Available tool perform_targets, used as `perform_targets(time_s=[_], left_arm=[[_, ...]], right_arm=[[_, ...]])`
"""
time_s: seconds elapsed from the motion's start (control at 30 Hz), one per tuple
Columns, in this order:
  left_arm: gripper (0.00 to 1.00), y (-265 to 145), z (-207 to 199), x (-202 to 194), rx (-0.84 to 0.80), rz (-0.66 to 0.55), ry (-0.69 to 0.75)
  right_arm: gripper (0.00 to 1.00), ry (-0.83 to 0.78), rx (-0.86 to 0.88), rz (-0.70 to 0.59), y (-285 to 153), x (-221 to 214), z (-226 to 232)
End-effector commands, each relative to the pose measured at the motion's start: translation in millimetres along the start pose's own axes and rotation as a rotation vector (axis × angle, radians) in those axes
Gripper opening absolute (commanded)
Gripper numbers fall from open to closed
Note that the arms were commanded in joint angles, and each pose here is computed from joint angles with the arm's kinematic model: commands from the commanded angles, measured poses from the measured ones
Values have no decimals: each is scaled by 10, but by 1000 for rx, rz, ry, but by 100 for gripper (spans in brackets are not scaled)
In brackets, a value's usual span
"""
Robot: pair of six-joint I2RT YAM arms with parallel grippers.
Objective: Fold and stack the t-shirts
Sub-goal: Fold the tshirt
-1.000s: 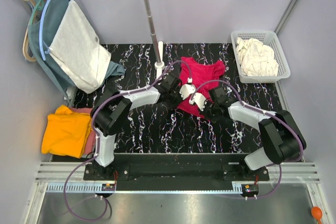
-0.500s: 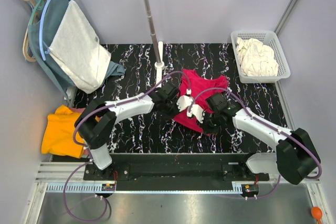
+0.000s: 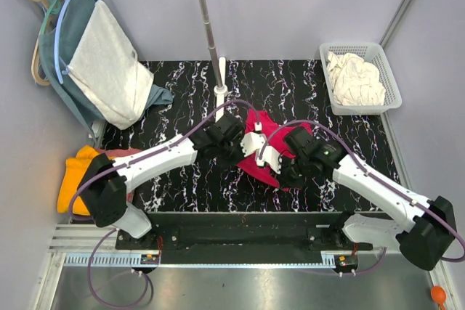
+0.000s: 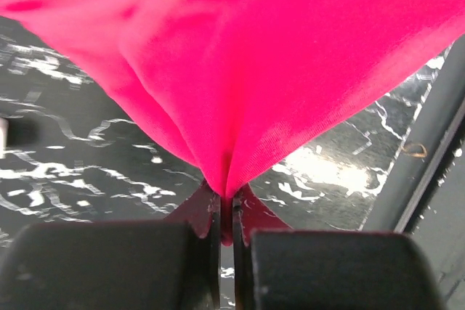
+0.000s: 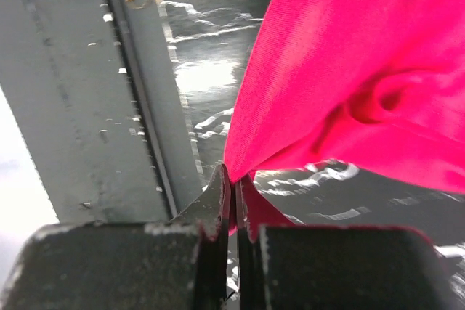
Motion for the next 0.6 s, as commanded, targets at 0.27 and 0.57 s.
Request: perform_targets(time_s=[0.27, 0.57], left_arm=[[0, -132, 301, 616, 45, -42, 228], [0, 237, 833, 953, 90, -25, 244]], right_arm=[[0, -2, -502, 46, -561, 149, -1134], [0, 7, -540, 106, -579, -115, -1754]])
Point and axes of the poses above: each gripper's point midway between its finger pads, its own y axis out along the fingers, its own z axis along the line the jaws close on, x = y × z, the point moved 1 cm from there along -y, back along the fingers, and after that the axes turned 13 degrees about -y, right-handed, at the moved point
